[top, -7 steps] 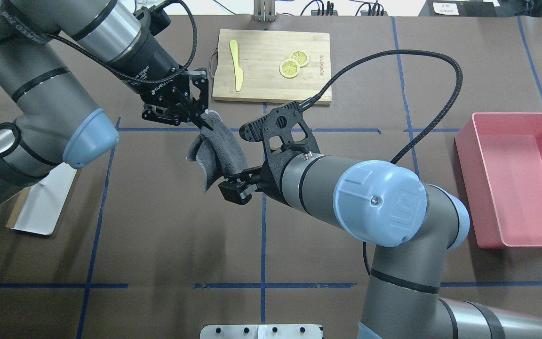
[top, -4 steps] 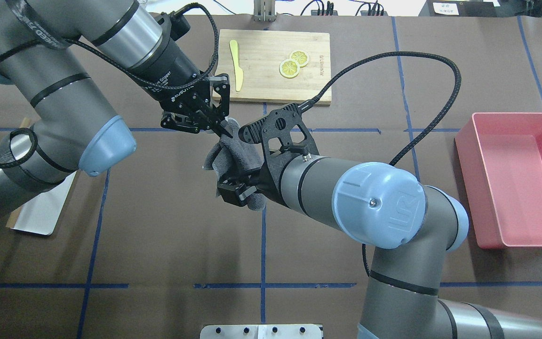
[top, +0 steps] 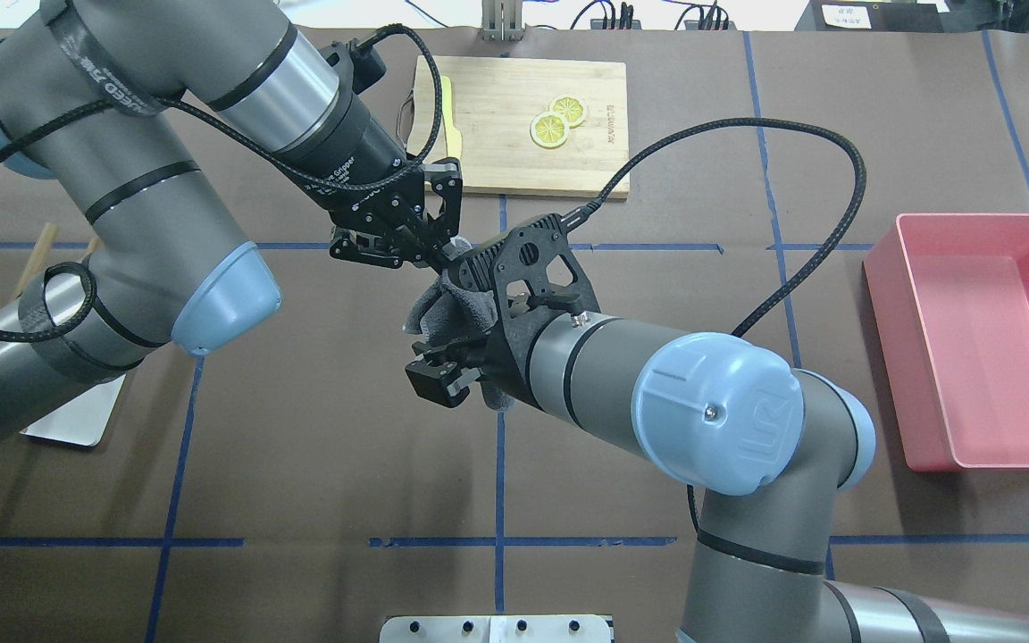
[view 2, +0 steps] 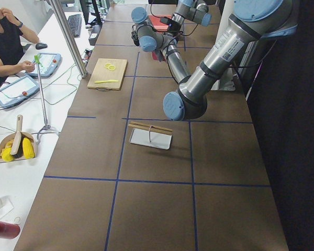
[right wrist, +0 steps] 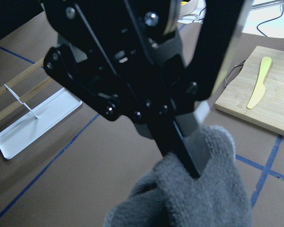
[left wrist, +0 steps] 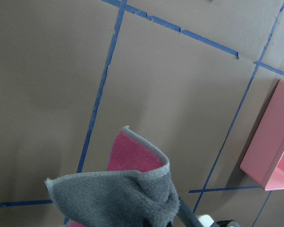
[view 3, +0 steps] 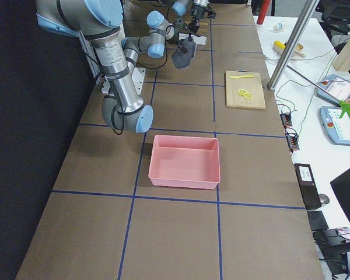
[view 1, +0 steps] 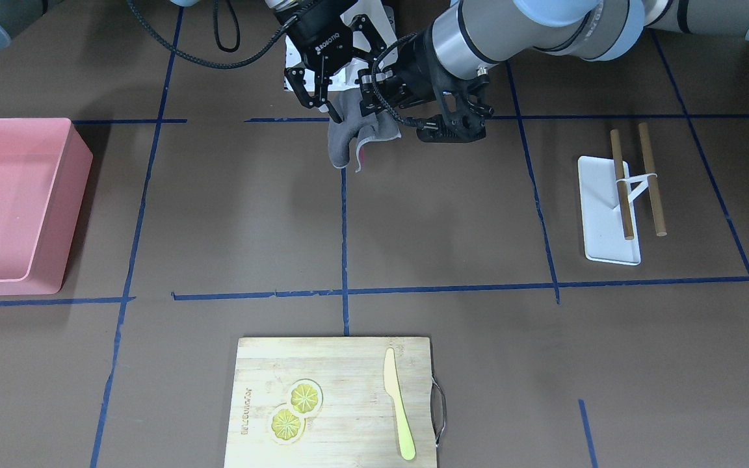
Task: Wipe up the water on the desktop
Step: 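Carry the cloth toward the right gripper and grasp it with the right gripper, then open the left gripper and withdraw it while the right gripper holds the cloth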
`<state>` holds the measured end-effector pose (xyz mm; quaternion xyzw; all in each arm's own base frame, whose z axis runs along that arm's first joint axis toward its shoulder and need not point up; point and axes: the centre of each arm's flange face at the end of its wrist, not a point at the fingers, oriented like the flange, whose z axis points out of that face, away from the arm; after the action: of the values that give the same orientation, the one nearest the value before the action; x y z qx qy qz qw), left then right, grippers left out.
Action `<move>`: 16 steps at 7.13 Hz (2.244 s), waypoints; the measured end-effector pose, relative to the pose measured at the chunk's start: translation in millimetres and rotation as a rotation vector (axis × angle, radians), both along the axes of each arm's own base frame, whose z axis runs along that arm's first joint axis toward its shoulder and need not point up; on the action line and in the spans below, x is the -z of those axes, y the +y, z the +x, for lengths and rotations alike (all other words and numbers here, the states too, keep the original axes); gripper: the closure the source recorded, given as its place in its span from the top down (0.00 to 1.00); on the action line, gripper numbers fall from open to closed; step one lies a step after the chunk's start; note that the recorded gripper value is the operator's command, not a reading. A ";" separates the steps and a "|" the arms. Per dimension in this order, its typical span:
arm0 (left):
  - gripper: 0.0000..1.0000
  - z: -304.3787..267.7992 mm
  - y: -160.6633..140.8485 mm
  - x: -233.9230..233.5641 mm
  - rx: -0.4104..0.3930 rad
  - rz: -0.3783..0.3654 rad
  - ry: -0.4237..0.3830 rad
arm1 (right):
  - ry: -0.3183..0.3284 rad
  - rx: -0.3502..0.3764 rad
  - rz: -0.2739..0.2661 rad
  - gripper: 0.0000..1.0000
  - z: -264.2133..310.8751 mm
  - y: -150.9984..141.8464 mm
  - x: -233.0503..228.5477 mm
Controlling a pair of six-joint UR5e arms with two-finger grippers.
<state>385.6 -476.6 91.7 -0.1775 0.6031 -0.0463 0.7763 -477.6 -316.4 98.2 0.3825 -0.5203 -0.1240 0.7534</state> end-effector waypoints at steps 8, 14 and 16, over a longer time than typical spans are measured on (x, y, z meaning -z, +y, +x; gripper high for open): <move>0.37 0.6 0.3 -1.3 0.001 -0.001 -0.002 | -0.026 -0.009 -0.002 0.00 4.0 2.1 -1.1; 1.00 -30.5 -16.6 -3.0 0.091 0.019 -0.010 | -0.015 -0.013 -0.030 0.00 15.2 3.3 -0.3; 1.00 -68.0 -44.5 -37.1 0.155 0.015 -0.042 | 0.089 0.013 -0.080 0.00 45.5 13.9 2.6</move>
<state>317.6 -521.0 128.8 -0.1235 0.5987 -0.1053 0.7844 -432.1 -302.5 95.6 0.3427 -0.4932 -0.1250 0.7897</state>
